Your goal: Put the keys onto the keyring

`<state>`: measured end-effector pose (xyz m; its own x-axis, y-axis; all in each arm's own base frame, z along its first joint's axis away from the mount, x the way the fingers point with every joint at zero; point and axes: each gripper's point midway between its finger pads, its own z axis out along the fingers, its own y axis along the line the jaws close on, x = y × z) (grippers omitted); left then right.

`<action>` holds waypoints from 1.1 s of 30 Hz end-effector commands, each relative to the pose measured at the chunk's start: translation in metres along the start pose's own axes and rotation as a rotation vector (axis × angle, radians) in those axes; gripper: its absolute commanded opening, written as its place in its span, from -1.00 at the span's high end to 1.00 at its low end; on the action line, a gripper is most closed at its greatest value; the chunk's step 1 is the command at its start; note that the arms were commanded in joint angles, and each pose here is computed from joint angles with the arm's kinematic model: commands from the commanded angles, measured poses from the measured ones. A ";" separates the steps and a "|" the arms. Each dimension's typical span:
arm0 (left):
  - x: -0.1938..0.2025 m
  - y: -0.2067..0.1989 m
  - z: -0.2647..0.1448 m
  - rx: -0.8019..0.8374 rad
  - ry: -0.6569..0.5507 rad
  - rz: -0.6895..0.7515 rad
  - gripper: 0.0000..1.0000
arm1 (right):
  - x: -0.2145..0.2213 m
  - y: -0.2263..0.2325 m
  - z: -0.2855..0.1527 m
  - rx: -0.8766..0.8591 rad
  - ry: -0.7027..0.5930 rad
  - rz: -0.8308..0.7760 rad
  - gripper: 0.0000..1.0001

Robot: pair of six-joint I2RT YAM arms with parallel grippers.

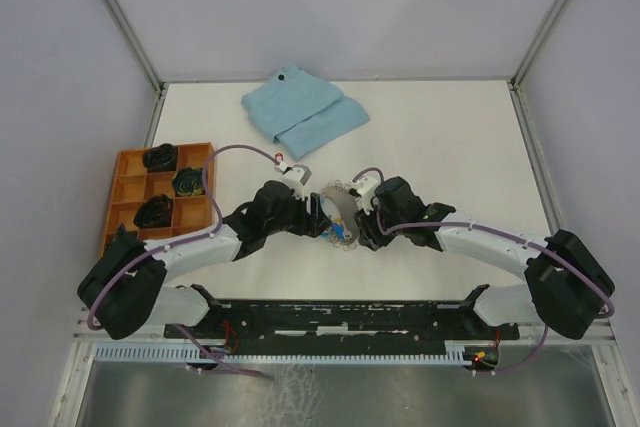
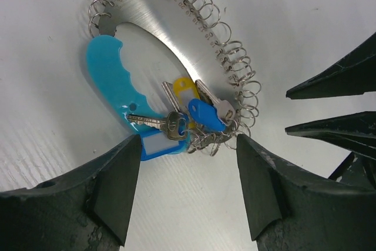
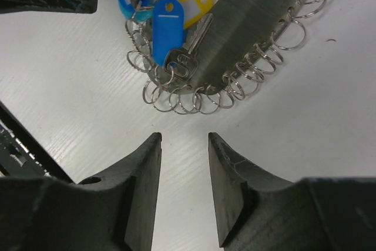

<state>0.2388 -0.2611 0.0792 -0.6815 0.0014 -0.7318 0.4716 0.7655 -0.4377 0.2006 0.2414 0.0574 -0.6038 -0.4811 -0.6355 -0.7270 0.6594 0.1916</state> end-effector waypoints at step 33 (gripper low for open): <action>0.037 0.032 0.038 -0.130 0.140 0.010 -0.01 | -0.001 0.012 0.047 0.203 -0.066 -0.144 -0.03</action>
<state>0.2586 -0.2630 0.0241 -0.7384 0.0794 -0.6697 0.4035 0.8477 -0.3444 0.1978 0.2712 0.0148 -0.4951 -0.5541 -0.6692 -0.7301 0.6829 -0.0254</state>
